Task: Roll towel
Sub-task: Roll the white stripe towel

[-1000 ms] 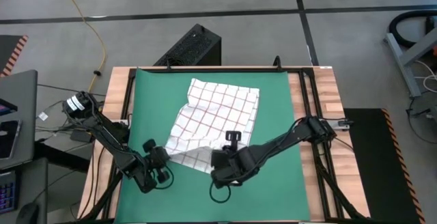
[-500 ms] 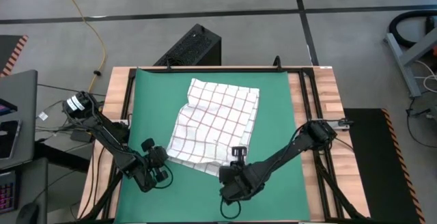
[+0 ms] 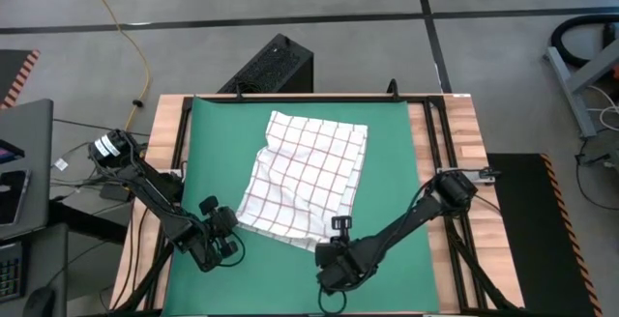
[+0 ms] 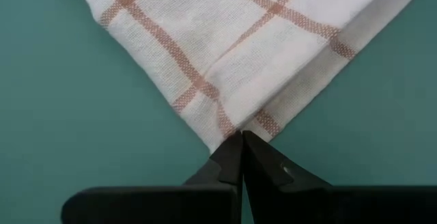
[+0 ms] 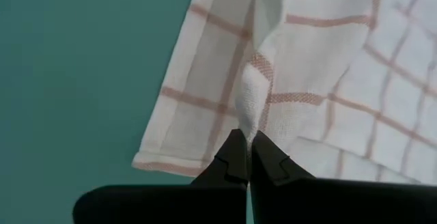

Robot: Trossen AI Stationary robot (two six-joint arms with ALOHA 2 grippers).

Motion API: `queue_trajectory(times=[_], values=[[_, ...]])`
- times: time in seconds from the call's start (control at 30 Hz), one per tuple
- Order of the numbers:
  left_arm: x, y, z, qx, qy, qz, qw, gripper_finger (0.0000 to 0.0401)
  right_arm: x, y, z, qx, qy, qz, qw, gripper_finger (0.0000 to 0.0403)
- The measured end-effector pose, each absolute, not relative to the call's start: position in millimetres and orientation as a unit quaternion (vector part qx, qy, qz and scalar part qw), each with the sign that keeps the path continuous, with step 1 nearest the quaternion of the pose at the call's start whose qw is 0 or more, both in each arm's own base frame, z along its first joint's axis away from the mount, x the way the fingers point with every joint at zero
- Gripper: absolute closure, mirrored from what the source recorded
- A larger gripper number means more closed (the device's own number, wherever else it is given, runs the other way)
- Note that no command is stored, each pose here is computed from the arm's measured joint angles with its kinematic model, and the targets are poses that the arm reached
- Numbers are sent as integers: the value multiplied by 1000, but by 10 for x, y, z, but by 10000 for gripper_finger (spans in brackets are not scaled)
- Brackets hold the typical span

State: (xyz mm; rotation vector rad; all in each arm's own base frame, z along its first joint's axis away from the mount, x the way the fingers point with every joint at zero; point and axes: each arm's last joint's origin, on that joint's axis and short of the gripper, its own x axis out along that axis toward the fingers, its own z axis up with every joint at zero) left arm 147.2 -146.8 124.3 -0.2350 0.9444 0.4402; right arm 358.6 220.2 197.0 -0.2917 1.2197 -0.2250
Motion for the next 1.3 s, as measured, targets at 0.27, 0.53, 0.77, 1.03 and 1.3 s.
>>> queue_trajectory(times=[0.27,0.53,0.77,1.03,1.3], values=[[1472,-1469,1243,-113,452,209,860,401,3581,2257,1906,-113,572,-82,809,379],[1472,-1469,1243,-114,451,209,860,401,3574,2283,1904,-105,574,-72,809,372],[1472,-1469,1243,-115,451,210,860,401,3569,2294,1902,-98,580,-62,806,340],[1472,-1469,1243,-115,451,210,860,401,3562,2299,1899,-92,588,-54,802,301],[1472,-1469,1243,-115,451,210,860,401,3507,2345,1897,-100,594,-52,797,259]])
